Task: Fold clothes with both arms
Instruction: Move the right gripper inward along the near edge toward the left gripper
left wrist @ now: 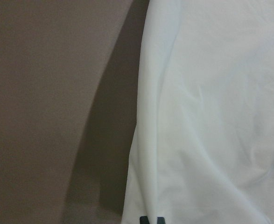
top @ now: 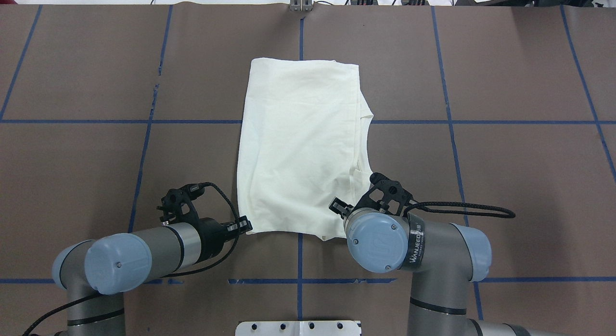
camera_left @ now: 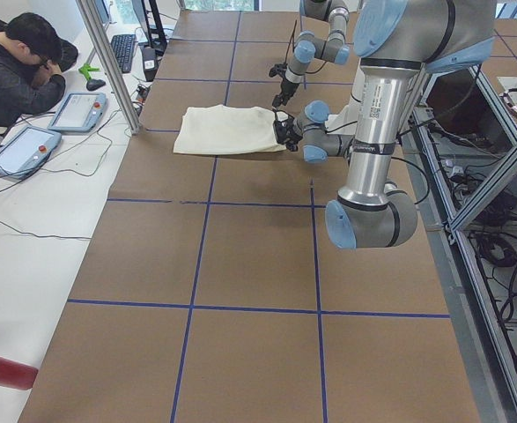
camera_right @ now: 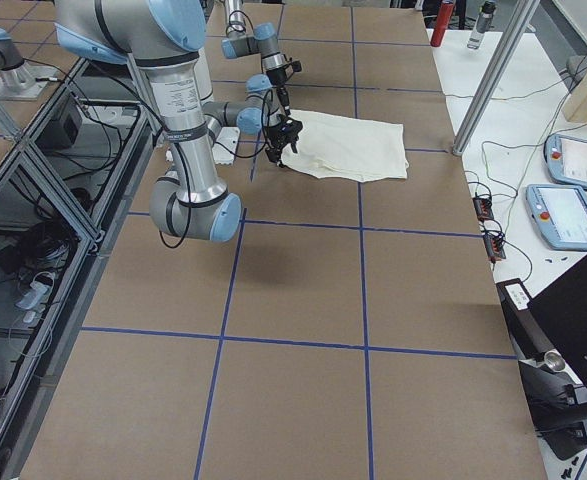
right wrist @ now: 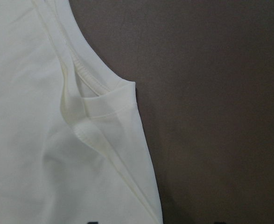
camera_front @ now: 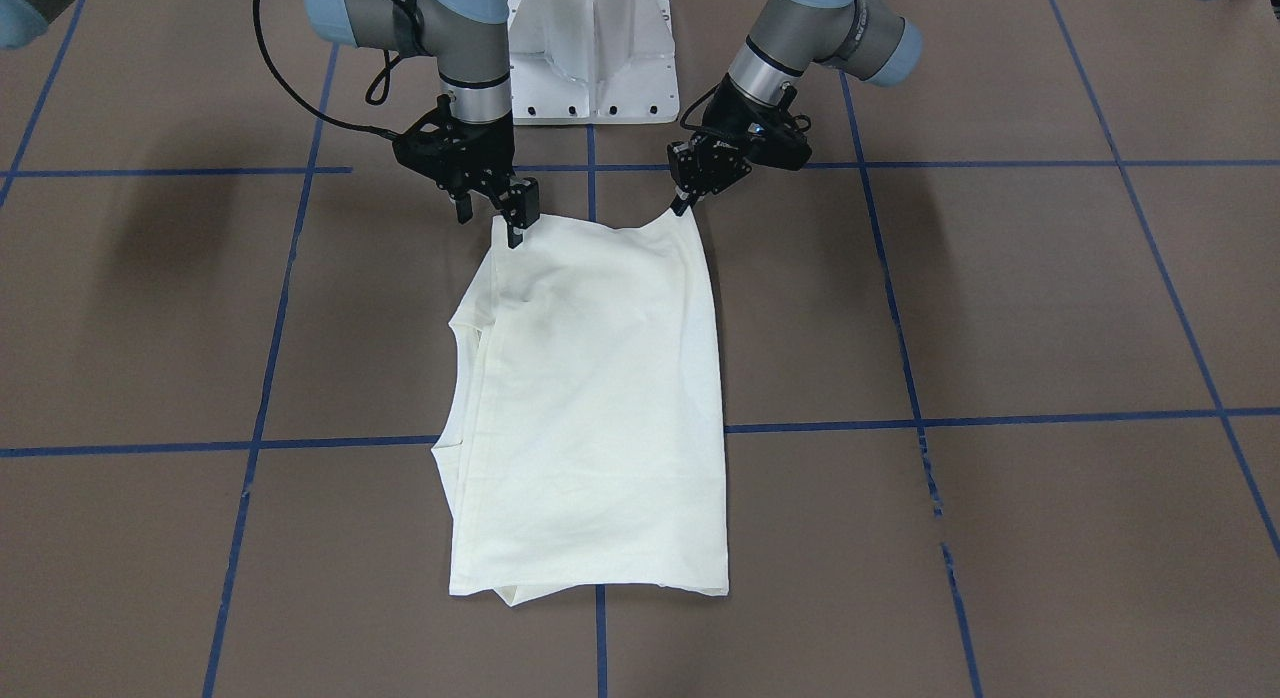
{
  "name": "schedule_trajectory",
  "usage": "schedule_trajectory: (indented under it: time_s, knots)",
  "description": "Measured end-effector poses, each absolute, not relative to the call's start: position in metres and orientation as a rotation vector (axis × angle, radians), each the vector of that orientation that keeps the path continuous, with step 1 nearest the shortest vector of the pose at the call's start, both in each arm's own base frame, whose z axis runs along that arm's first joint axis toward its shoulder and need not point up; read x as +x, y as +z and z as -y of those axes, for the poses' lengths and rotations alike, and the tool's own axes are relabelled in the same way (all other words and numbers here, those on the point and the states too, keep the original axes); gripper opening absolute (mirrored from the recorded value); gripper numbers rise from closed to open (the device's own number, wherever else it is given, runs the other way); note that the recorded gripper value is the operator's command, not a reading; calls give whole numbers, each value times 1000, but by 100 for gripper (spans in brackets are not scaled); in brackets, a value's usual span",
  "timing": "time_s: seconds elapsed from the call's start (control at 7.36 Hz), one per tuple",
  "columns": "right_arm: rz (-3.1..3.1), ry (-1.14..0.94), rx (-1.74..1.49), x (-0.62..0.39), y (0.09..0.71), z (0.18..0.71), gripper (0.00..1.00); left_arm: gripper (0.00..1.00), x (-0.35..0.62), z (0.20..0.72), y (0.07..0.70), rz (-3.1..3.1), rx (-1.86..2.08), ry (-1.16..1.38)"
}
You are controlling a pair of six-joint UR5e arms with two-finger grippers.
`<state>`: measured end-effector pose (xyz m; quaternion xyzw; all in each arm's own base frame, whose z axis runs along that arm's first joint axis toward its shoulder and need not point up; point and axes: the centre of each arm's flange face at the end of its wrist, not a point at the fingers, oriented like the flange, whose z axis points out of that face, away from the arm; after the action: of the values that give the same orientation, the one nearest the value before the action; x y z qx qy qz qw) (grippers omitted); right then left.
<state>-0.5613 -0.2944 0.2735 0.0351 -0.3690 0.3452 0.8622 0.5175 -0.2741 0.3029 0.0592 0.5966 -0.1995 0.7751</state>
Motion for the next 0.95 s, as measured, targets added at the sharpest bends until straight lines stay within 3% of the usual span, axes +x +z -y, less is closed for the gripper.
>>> schedule_trajectory:
  time_s: [0.27,0.95]
  knots:
    - [769,732,85,-579,270,297,76,0,517,274,303,-1291,129,-432]
    - [765,730,91,-588,276,295,75,0,517,274,304,-1290,130,-433]
